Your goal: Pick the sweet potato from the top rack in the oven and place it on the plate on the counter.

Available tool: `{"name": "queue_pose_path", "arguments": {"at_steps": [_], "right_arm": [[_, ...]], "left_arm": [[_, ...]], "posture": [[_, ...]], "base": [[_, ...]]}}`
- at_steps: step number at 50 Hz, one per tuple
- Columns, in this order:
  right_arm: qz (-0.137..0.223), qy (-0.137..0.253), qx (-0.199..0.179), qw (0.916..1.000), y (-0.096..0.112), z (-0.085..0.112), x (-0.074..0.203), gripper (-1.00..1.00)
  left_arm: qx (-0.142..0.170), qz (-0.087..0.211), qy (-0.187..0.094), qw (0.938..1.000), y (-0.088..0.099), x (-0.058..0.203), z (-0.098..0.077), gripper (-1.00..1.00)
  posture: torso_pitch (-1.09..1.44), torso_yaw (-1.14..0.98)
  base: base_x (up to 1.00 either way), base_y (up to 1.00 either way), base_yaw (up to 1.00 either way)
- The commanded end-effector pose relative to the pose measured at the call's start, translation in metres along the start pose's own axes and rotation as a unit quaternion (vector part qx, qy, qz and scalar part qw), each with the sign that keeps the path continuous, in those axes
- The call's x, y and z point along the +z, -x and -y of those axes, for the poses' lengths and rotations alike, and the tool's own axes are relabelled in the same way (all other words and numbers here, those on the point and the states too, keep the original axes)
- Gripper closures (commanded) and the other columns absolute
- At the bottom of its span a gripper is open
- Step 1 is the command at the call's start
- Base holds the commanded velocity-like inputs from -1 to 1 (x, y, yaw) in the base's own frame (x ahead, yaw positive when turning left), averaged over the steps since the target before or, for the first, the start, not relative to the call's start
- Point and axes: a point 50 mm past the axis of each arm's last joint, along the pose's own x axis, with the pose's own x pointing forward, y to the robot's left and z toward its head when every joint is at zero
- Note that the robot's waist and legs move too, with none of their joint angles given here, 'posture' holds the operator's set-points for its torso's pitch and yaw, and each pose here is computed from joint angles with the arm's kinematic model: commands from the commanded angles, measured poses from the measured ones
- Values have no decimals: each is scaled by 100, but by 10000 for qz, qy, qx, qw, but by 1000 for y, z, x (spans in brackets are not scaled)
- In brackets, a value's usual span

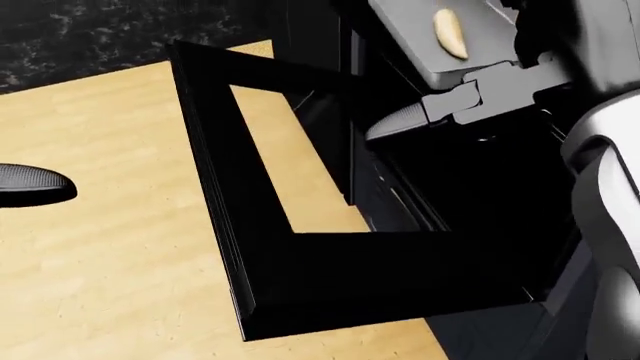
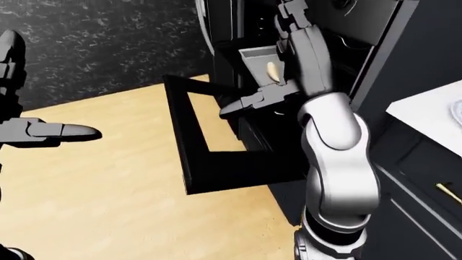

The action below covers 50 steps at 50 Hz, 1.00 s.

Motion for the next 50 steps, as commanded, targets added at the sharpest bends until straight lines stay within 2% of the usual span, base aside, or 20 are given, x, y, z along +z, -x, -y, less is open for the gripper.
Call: {"name": "queue_pose_path", "arguments": {"at_steps": [1, 6, 12, 21, 41, 48, 50], "right_arm": [[361, 98, 46, 9993, 0, -2, 13, -100], [366, 101, -100, 9992, 0, 2, 13, -100], [311, -95, -52, 9995, 1, 1, 11, -100], [351, 74, -40, 9993, 4, 0, 13, -100], [258, 27, -30, 9997, 5, 0, 13, -100], [287, 53, 7, 9996, 3, -1, 14, -100], [320, 174, 33, 9993, 3, -3, 15, -100]], "left_arm": [[187, 215, -62, 9996, 0, 8, -5, -100], [196, 216, -80, 9995, 0, 6, -7, -100], [199, 209, -91, 9995, 1, 6, -7, -100], [219, 204, -114, 9995, 3, 5, -7, -100], [250, 219, -154, 9993, 5, 6, -11, -100], [275, 216, -171, 9992, 5, 7, -12, -100], [277, 223, -179, 9992, 6, 8, -12, -100]], "posture": [[0, 0], [0, 0], [0, 0], [0, 0], [0, 0], [0, 0], [0, 0]], "base": [[48, 0, 0], [8, 0, 0], [0, -1, 0], [3, -22, 0], [0, 0, 0], [-19, -58, 0], [-4, -3, 0]]}}
